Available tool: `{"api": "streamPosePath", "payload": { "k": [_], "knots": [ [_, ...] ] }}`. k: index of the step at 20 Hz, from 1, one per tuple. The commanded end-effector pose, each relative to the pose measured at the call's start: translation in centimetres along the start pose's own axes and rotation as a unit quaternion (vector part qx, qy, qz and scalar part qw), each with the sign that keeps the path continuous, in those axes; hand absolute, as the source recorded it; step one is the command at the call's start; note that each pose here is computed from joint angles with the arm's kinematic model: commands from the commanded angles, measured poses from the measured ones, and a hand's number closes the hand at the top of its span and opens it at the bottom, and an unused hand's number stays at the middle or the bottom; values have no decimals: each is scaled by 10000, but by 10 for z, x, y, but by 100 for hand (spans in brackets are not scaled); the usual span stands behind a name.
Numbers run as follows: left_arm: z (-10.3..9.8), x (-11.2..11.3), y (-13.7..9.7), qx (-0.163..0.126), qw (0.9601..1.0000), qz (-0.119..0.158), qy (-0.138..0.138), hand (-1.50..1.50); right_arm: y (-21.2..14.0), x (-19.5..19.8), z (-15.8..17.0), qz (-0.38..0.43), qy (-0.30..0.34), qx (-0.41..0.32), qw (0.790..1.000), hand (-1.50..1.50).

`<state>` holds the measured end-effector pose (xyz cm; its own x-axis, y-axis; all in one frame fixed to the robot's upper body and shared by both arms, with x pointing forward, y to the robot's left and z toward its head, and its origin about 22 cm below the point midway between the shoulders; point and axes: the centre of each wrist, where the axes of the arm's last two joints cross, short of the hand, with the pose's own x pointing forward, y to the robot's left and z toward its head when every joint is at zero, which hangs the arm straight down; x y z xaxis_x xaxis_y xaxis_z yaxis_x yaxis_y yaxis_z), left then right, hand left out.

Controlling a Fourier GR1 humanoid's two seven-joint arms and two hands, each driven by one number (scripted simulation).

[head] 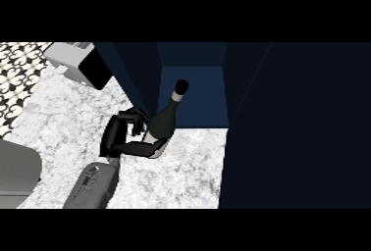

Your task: Pick up the wine, place it into the cabinet and close the cabinet

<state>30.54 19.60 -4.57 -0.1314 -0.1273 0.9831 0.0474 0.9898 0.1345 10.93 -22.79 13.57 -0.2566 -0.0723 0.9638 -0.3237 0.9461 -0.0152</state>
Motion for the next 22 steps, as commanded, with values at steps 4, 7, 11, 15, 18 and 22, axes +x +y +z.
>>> {"api": "streamPosePath", "payload": {
  "k": [4, 7, 11, 15, 18, 22],
  "knots": [
    [-21, 23, -42, -274, 9975, -652, -40, 150, -5, 17, 5, -248, -345, 47, 9991, -150],
    [-23, 38, -52, -219, 9979, -610, -61, 150, 3, 24, 12, -251, -200, 81, 9995, -150],
    [-35, 49, -65, -187, 9983, -547, -19, 150, 0, 19, 4, -289, -355, 130, 9989, -150],
    [-41, 52, -67, 13, 9991, -410, 115, 150, -1, 13, 9, -304, -372, 219, 9986, -150],
    [-47, 48, -70, 139, 9972, -683, 253, 150, -1, 8, 4, -287, -334, 221, 9988, -150],
    [-58, 56, -75, 220, 9949, -938, 312, 150, -2, 3, -1, -295, -394, 250, 9985, -150]
  ]
}}
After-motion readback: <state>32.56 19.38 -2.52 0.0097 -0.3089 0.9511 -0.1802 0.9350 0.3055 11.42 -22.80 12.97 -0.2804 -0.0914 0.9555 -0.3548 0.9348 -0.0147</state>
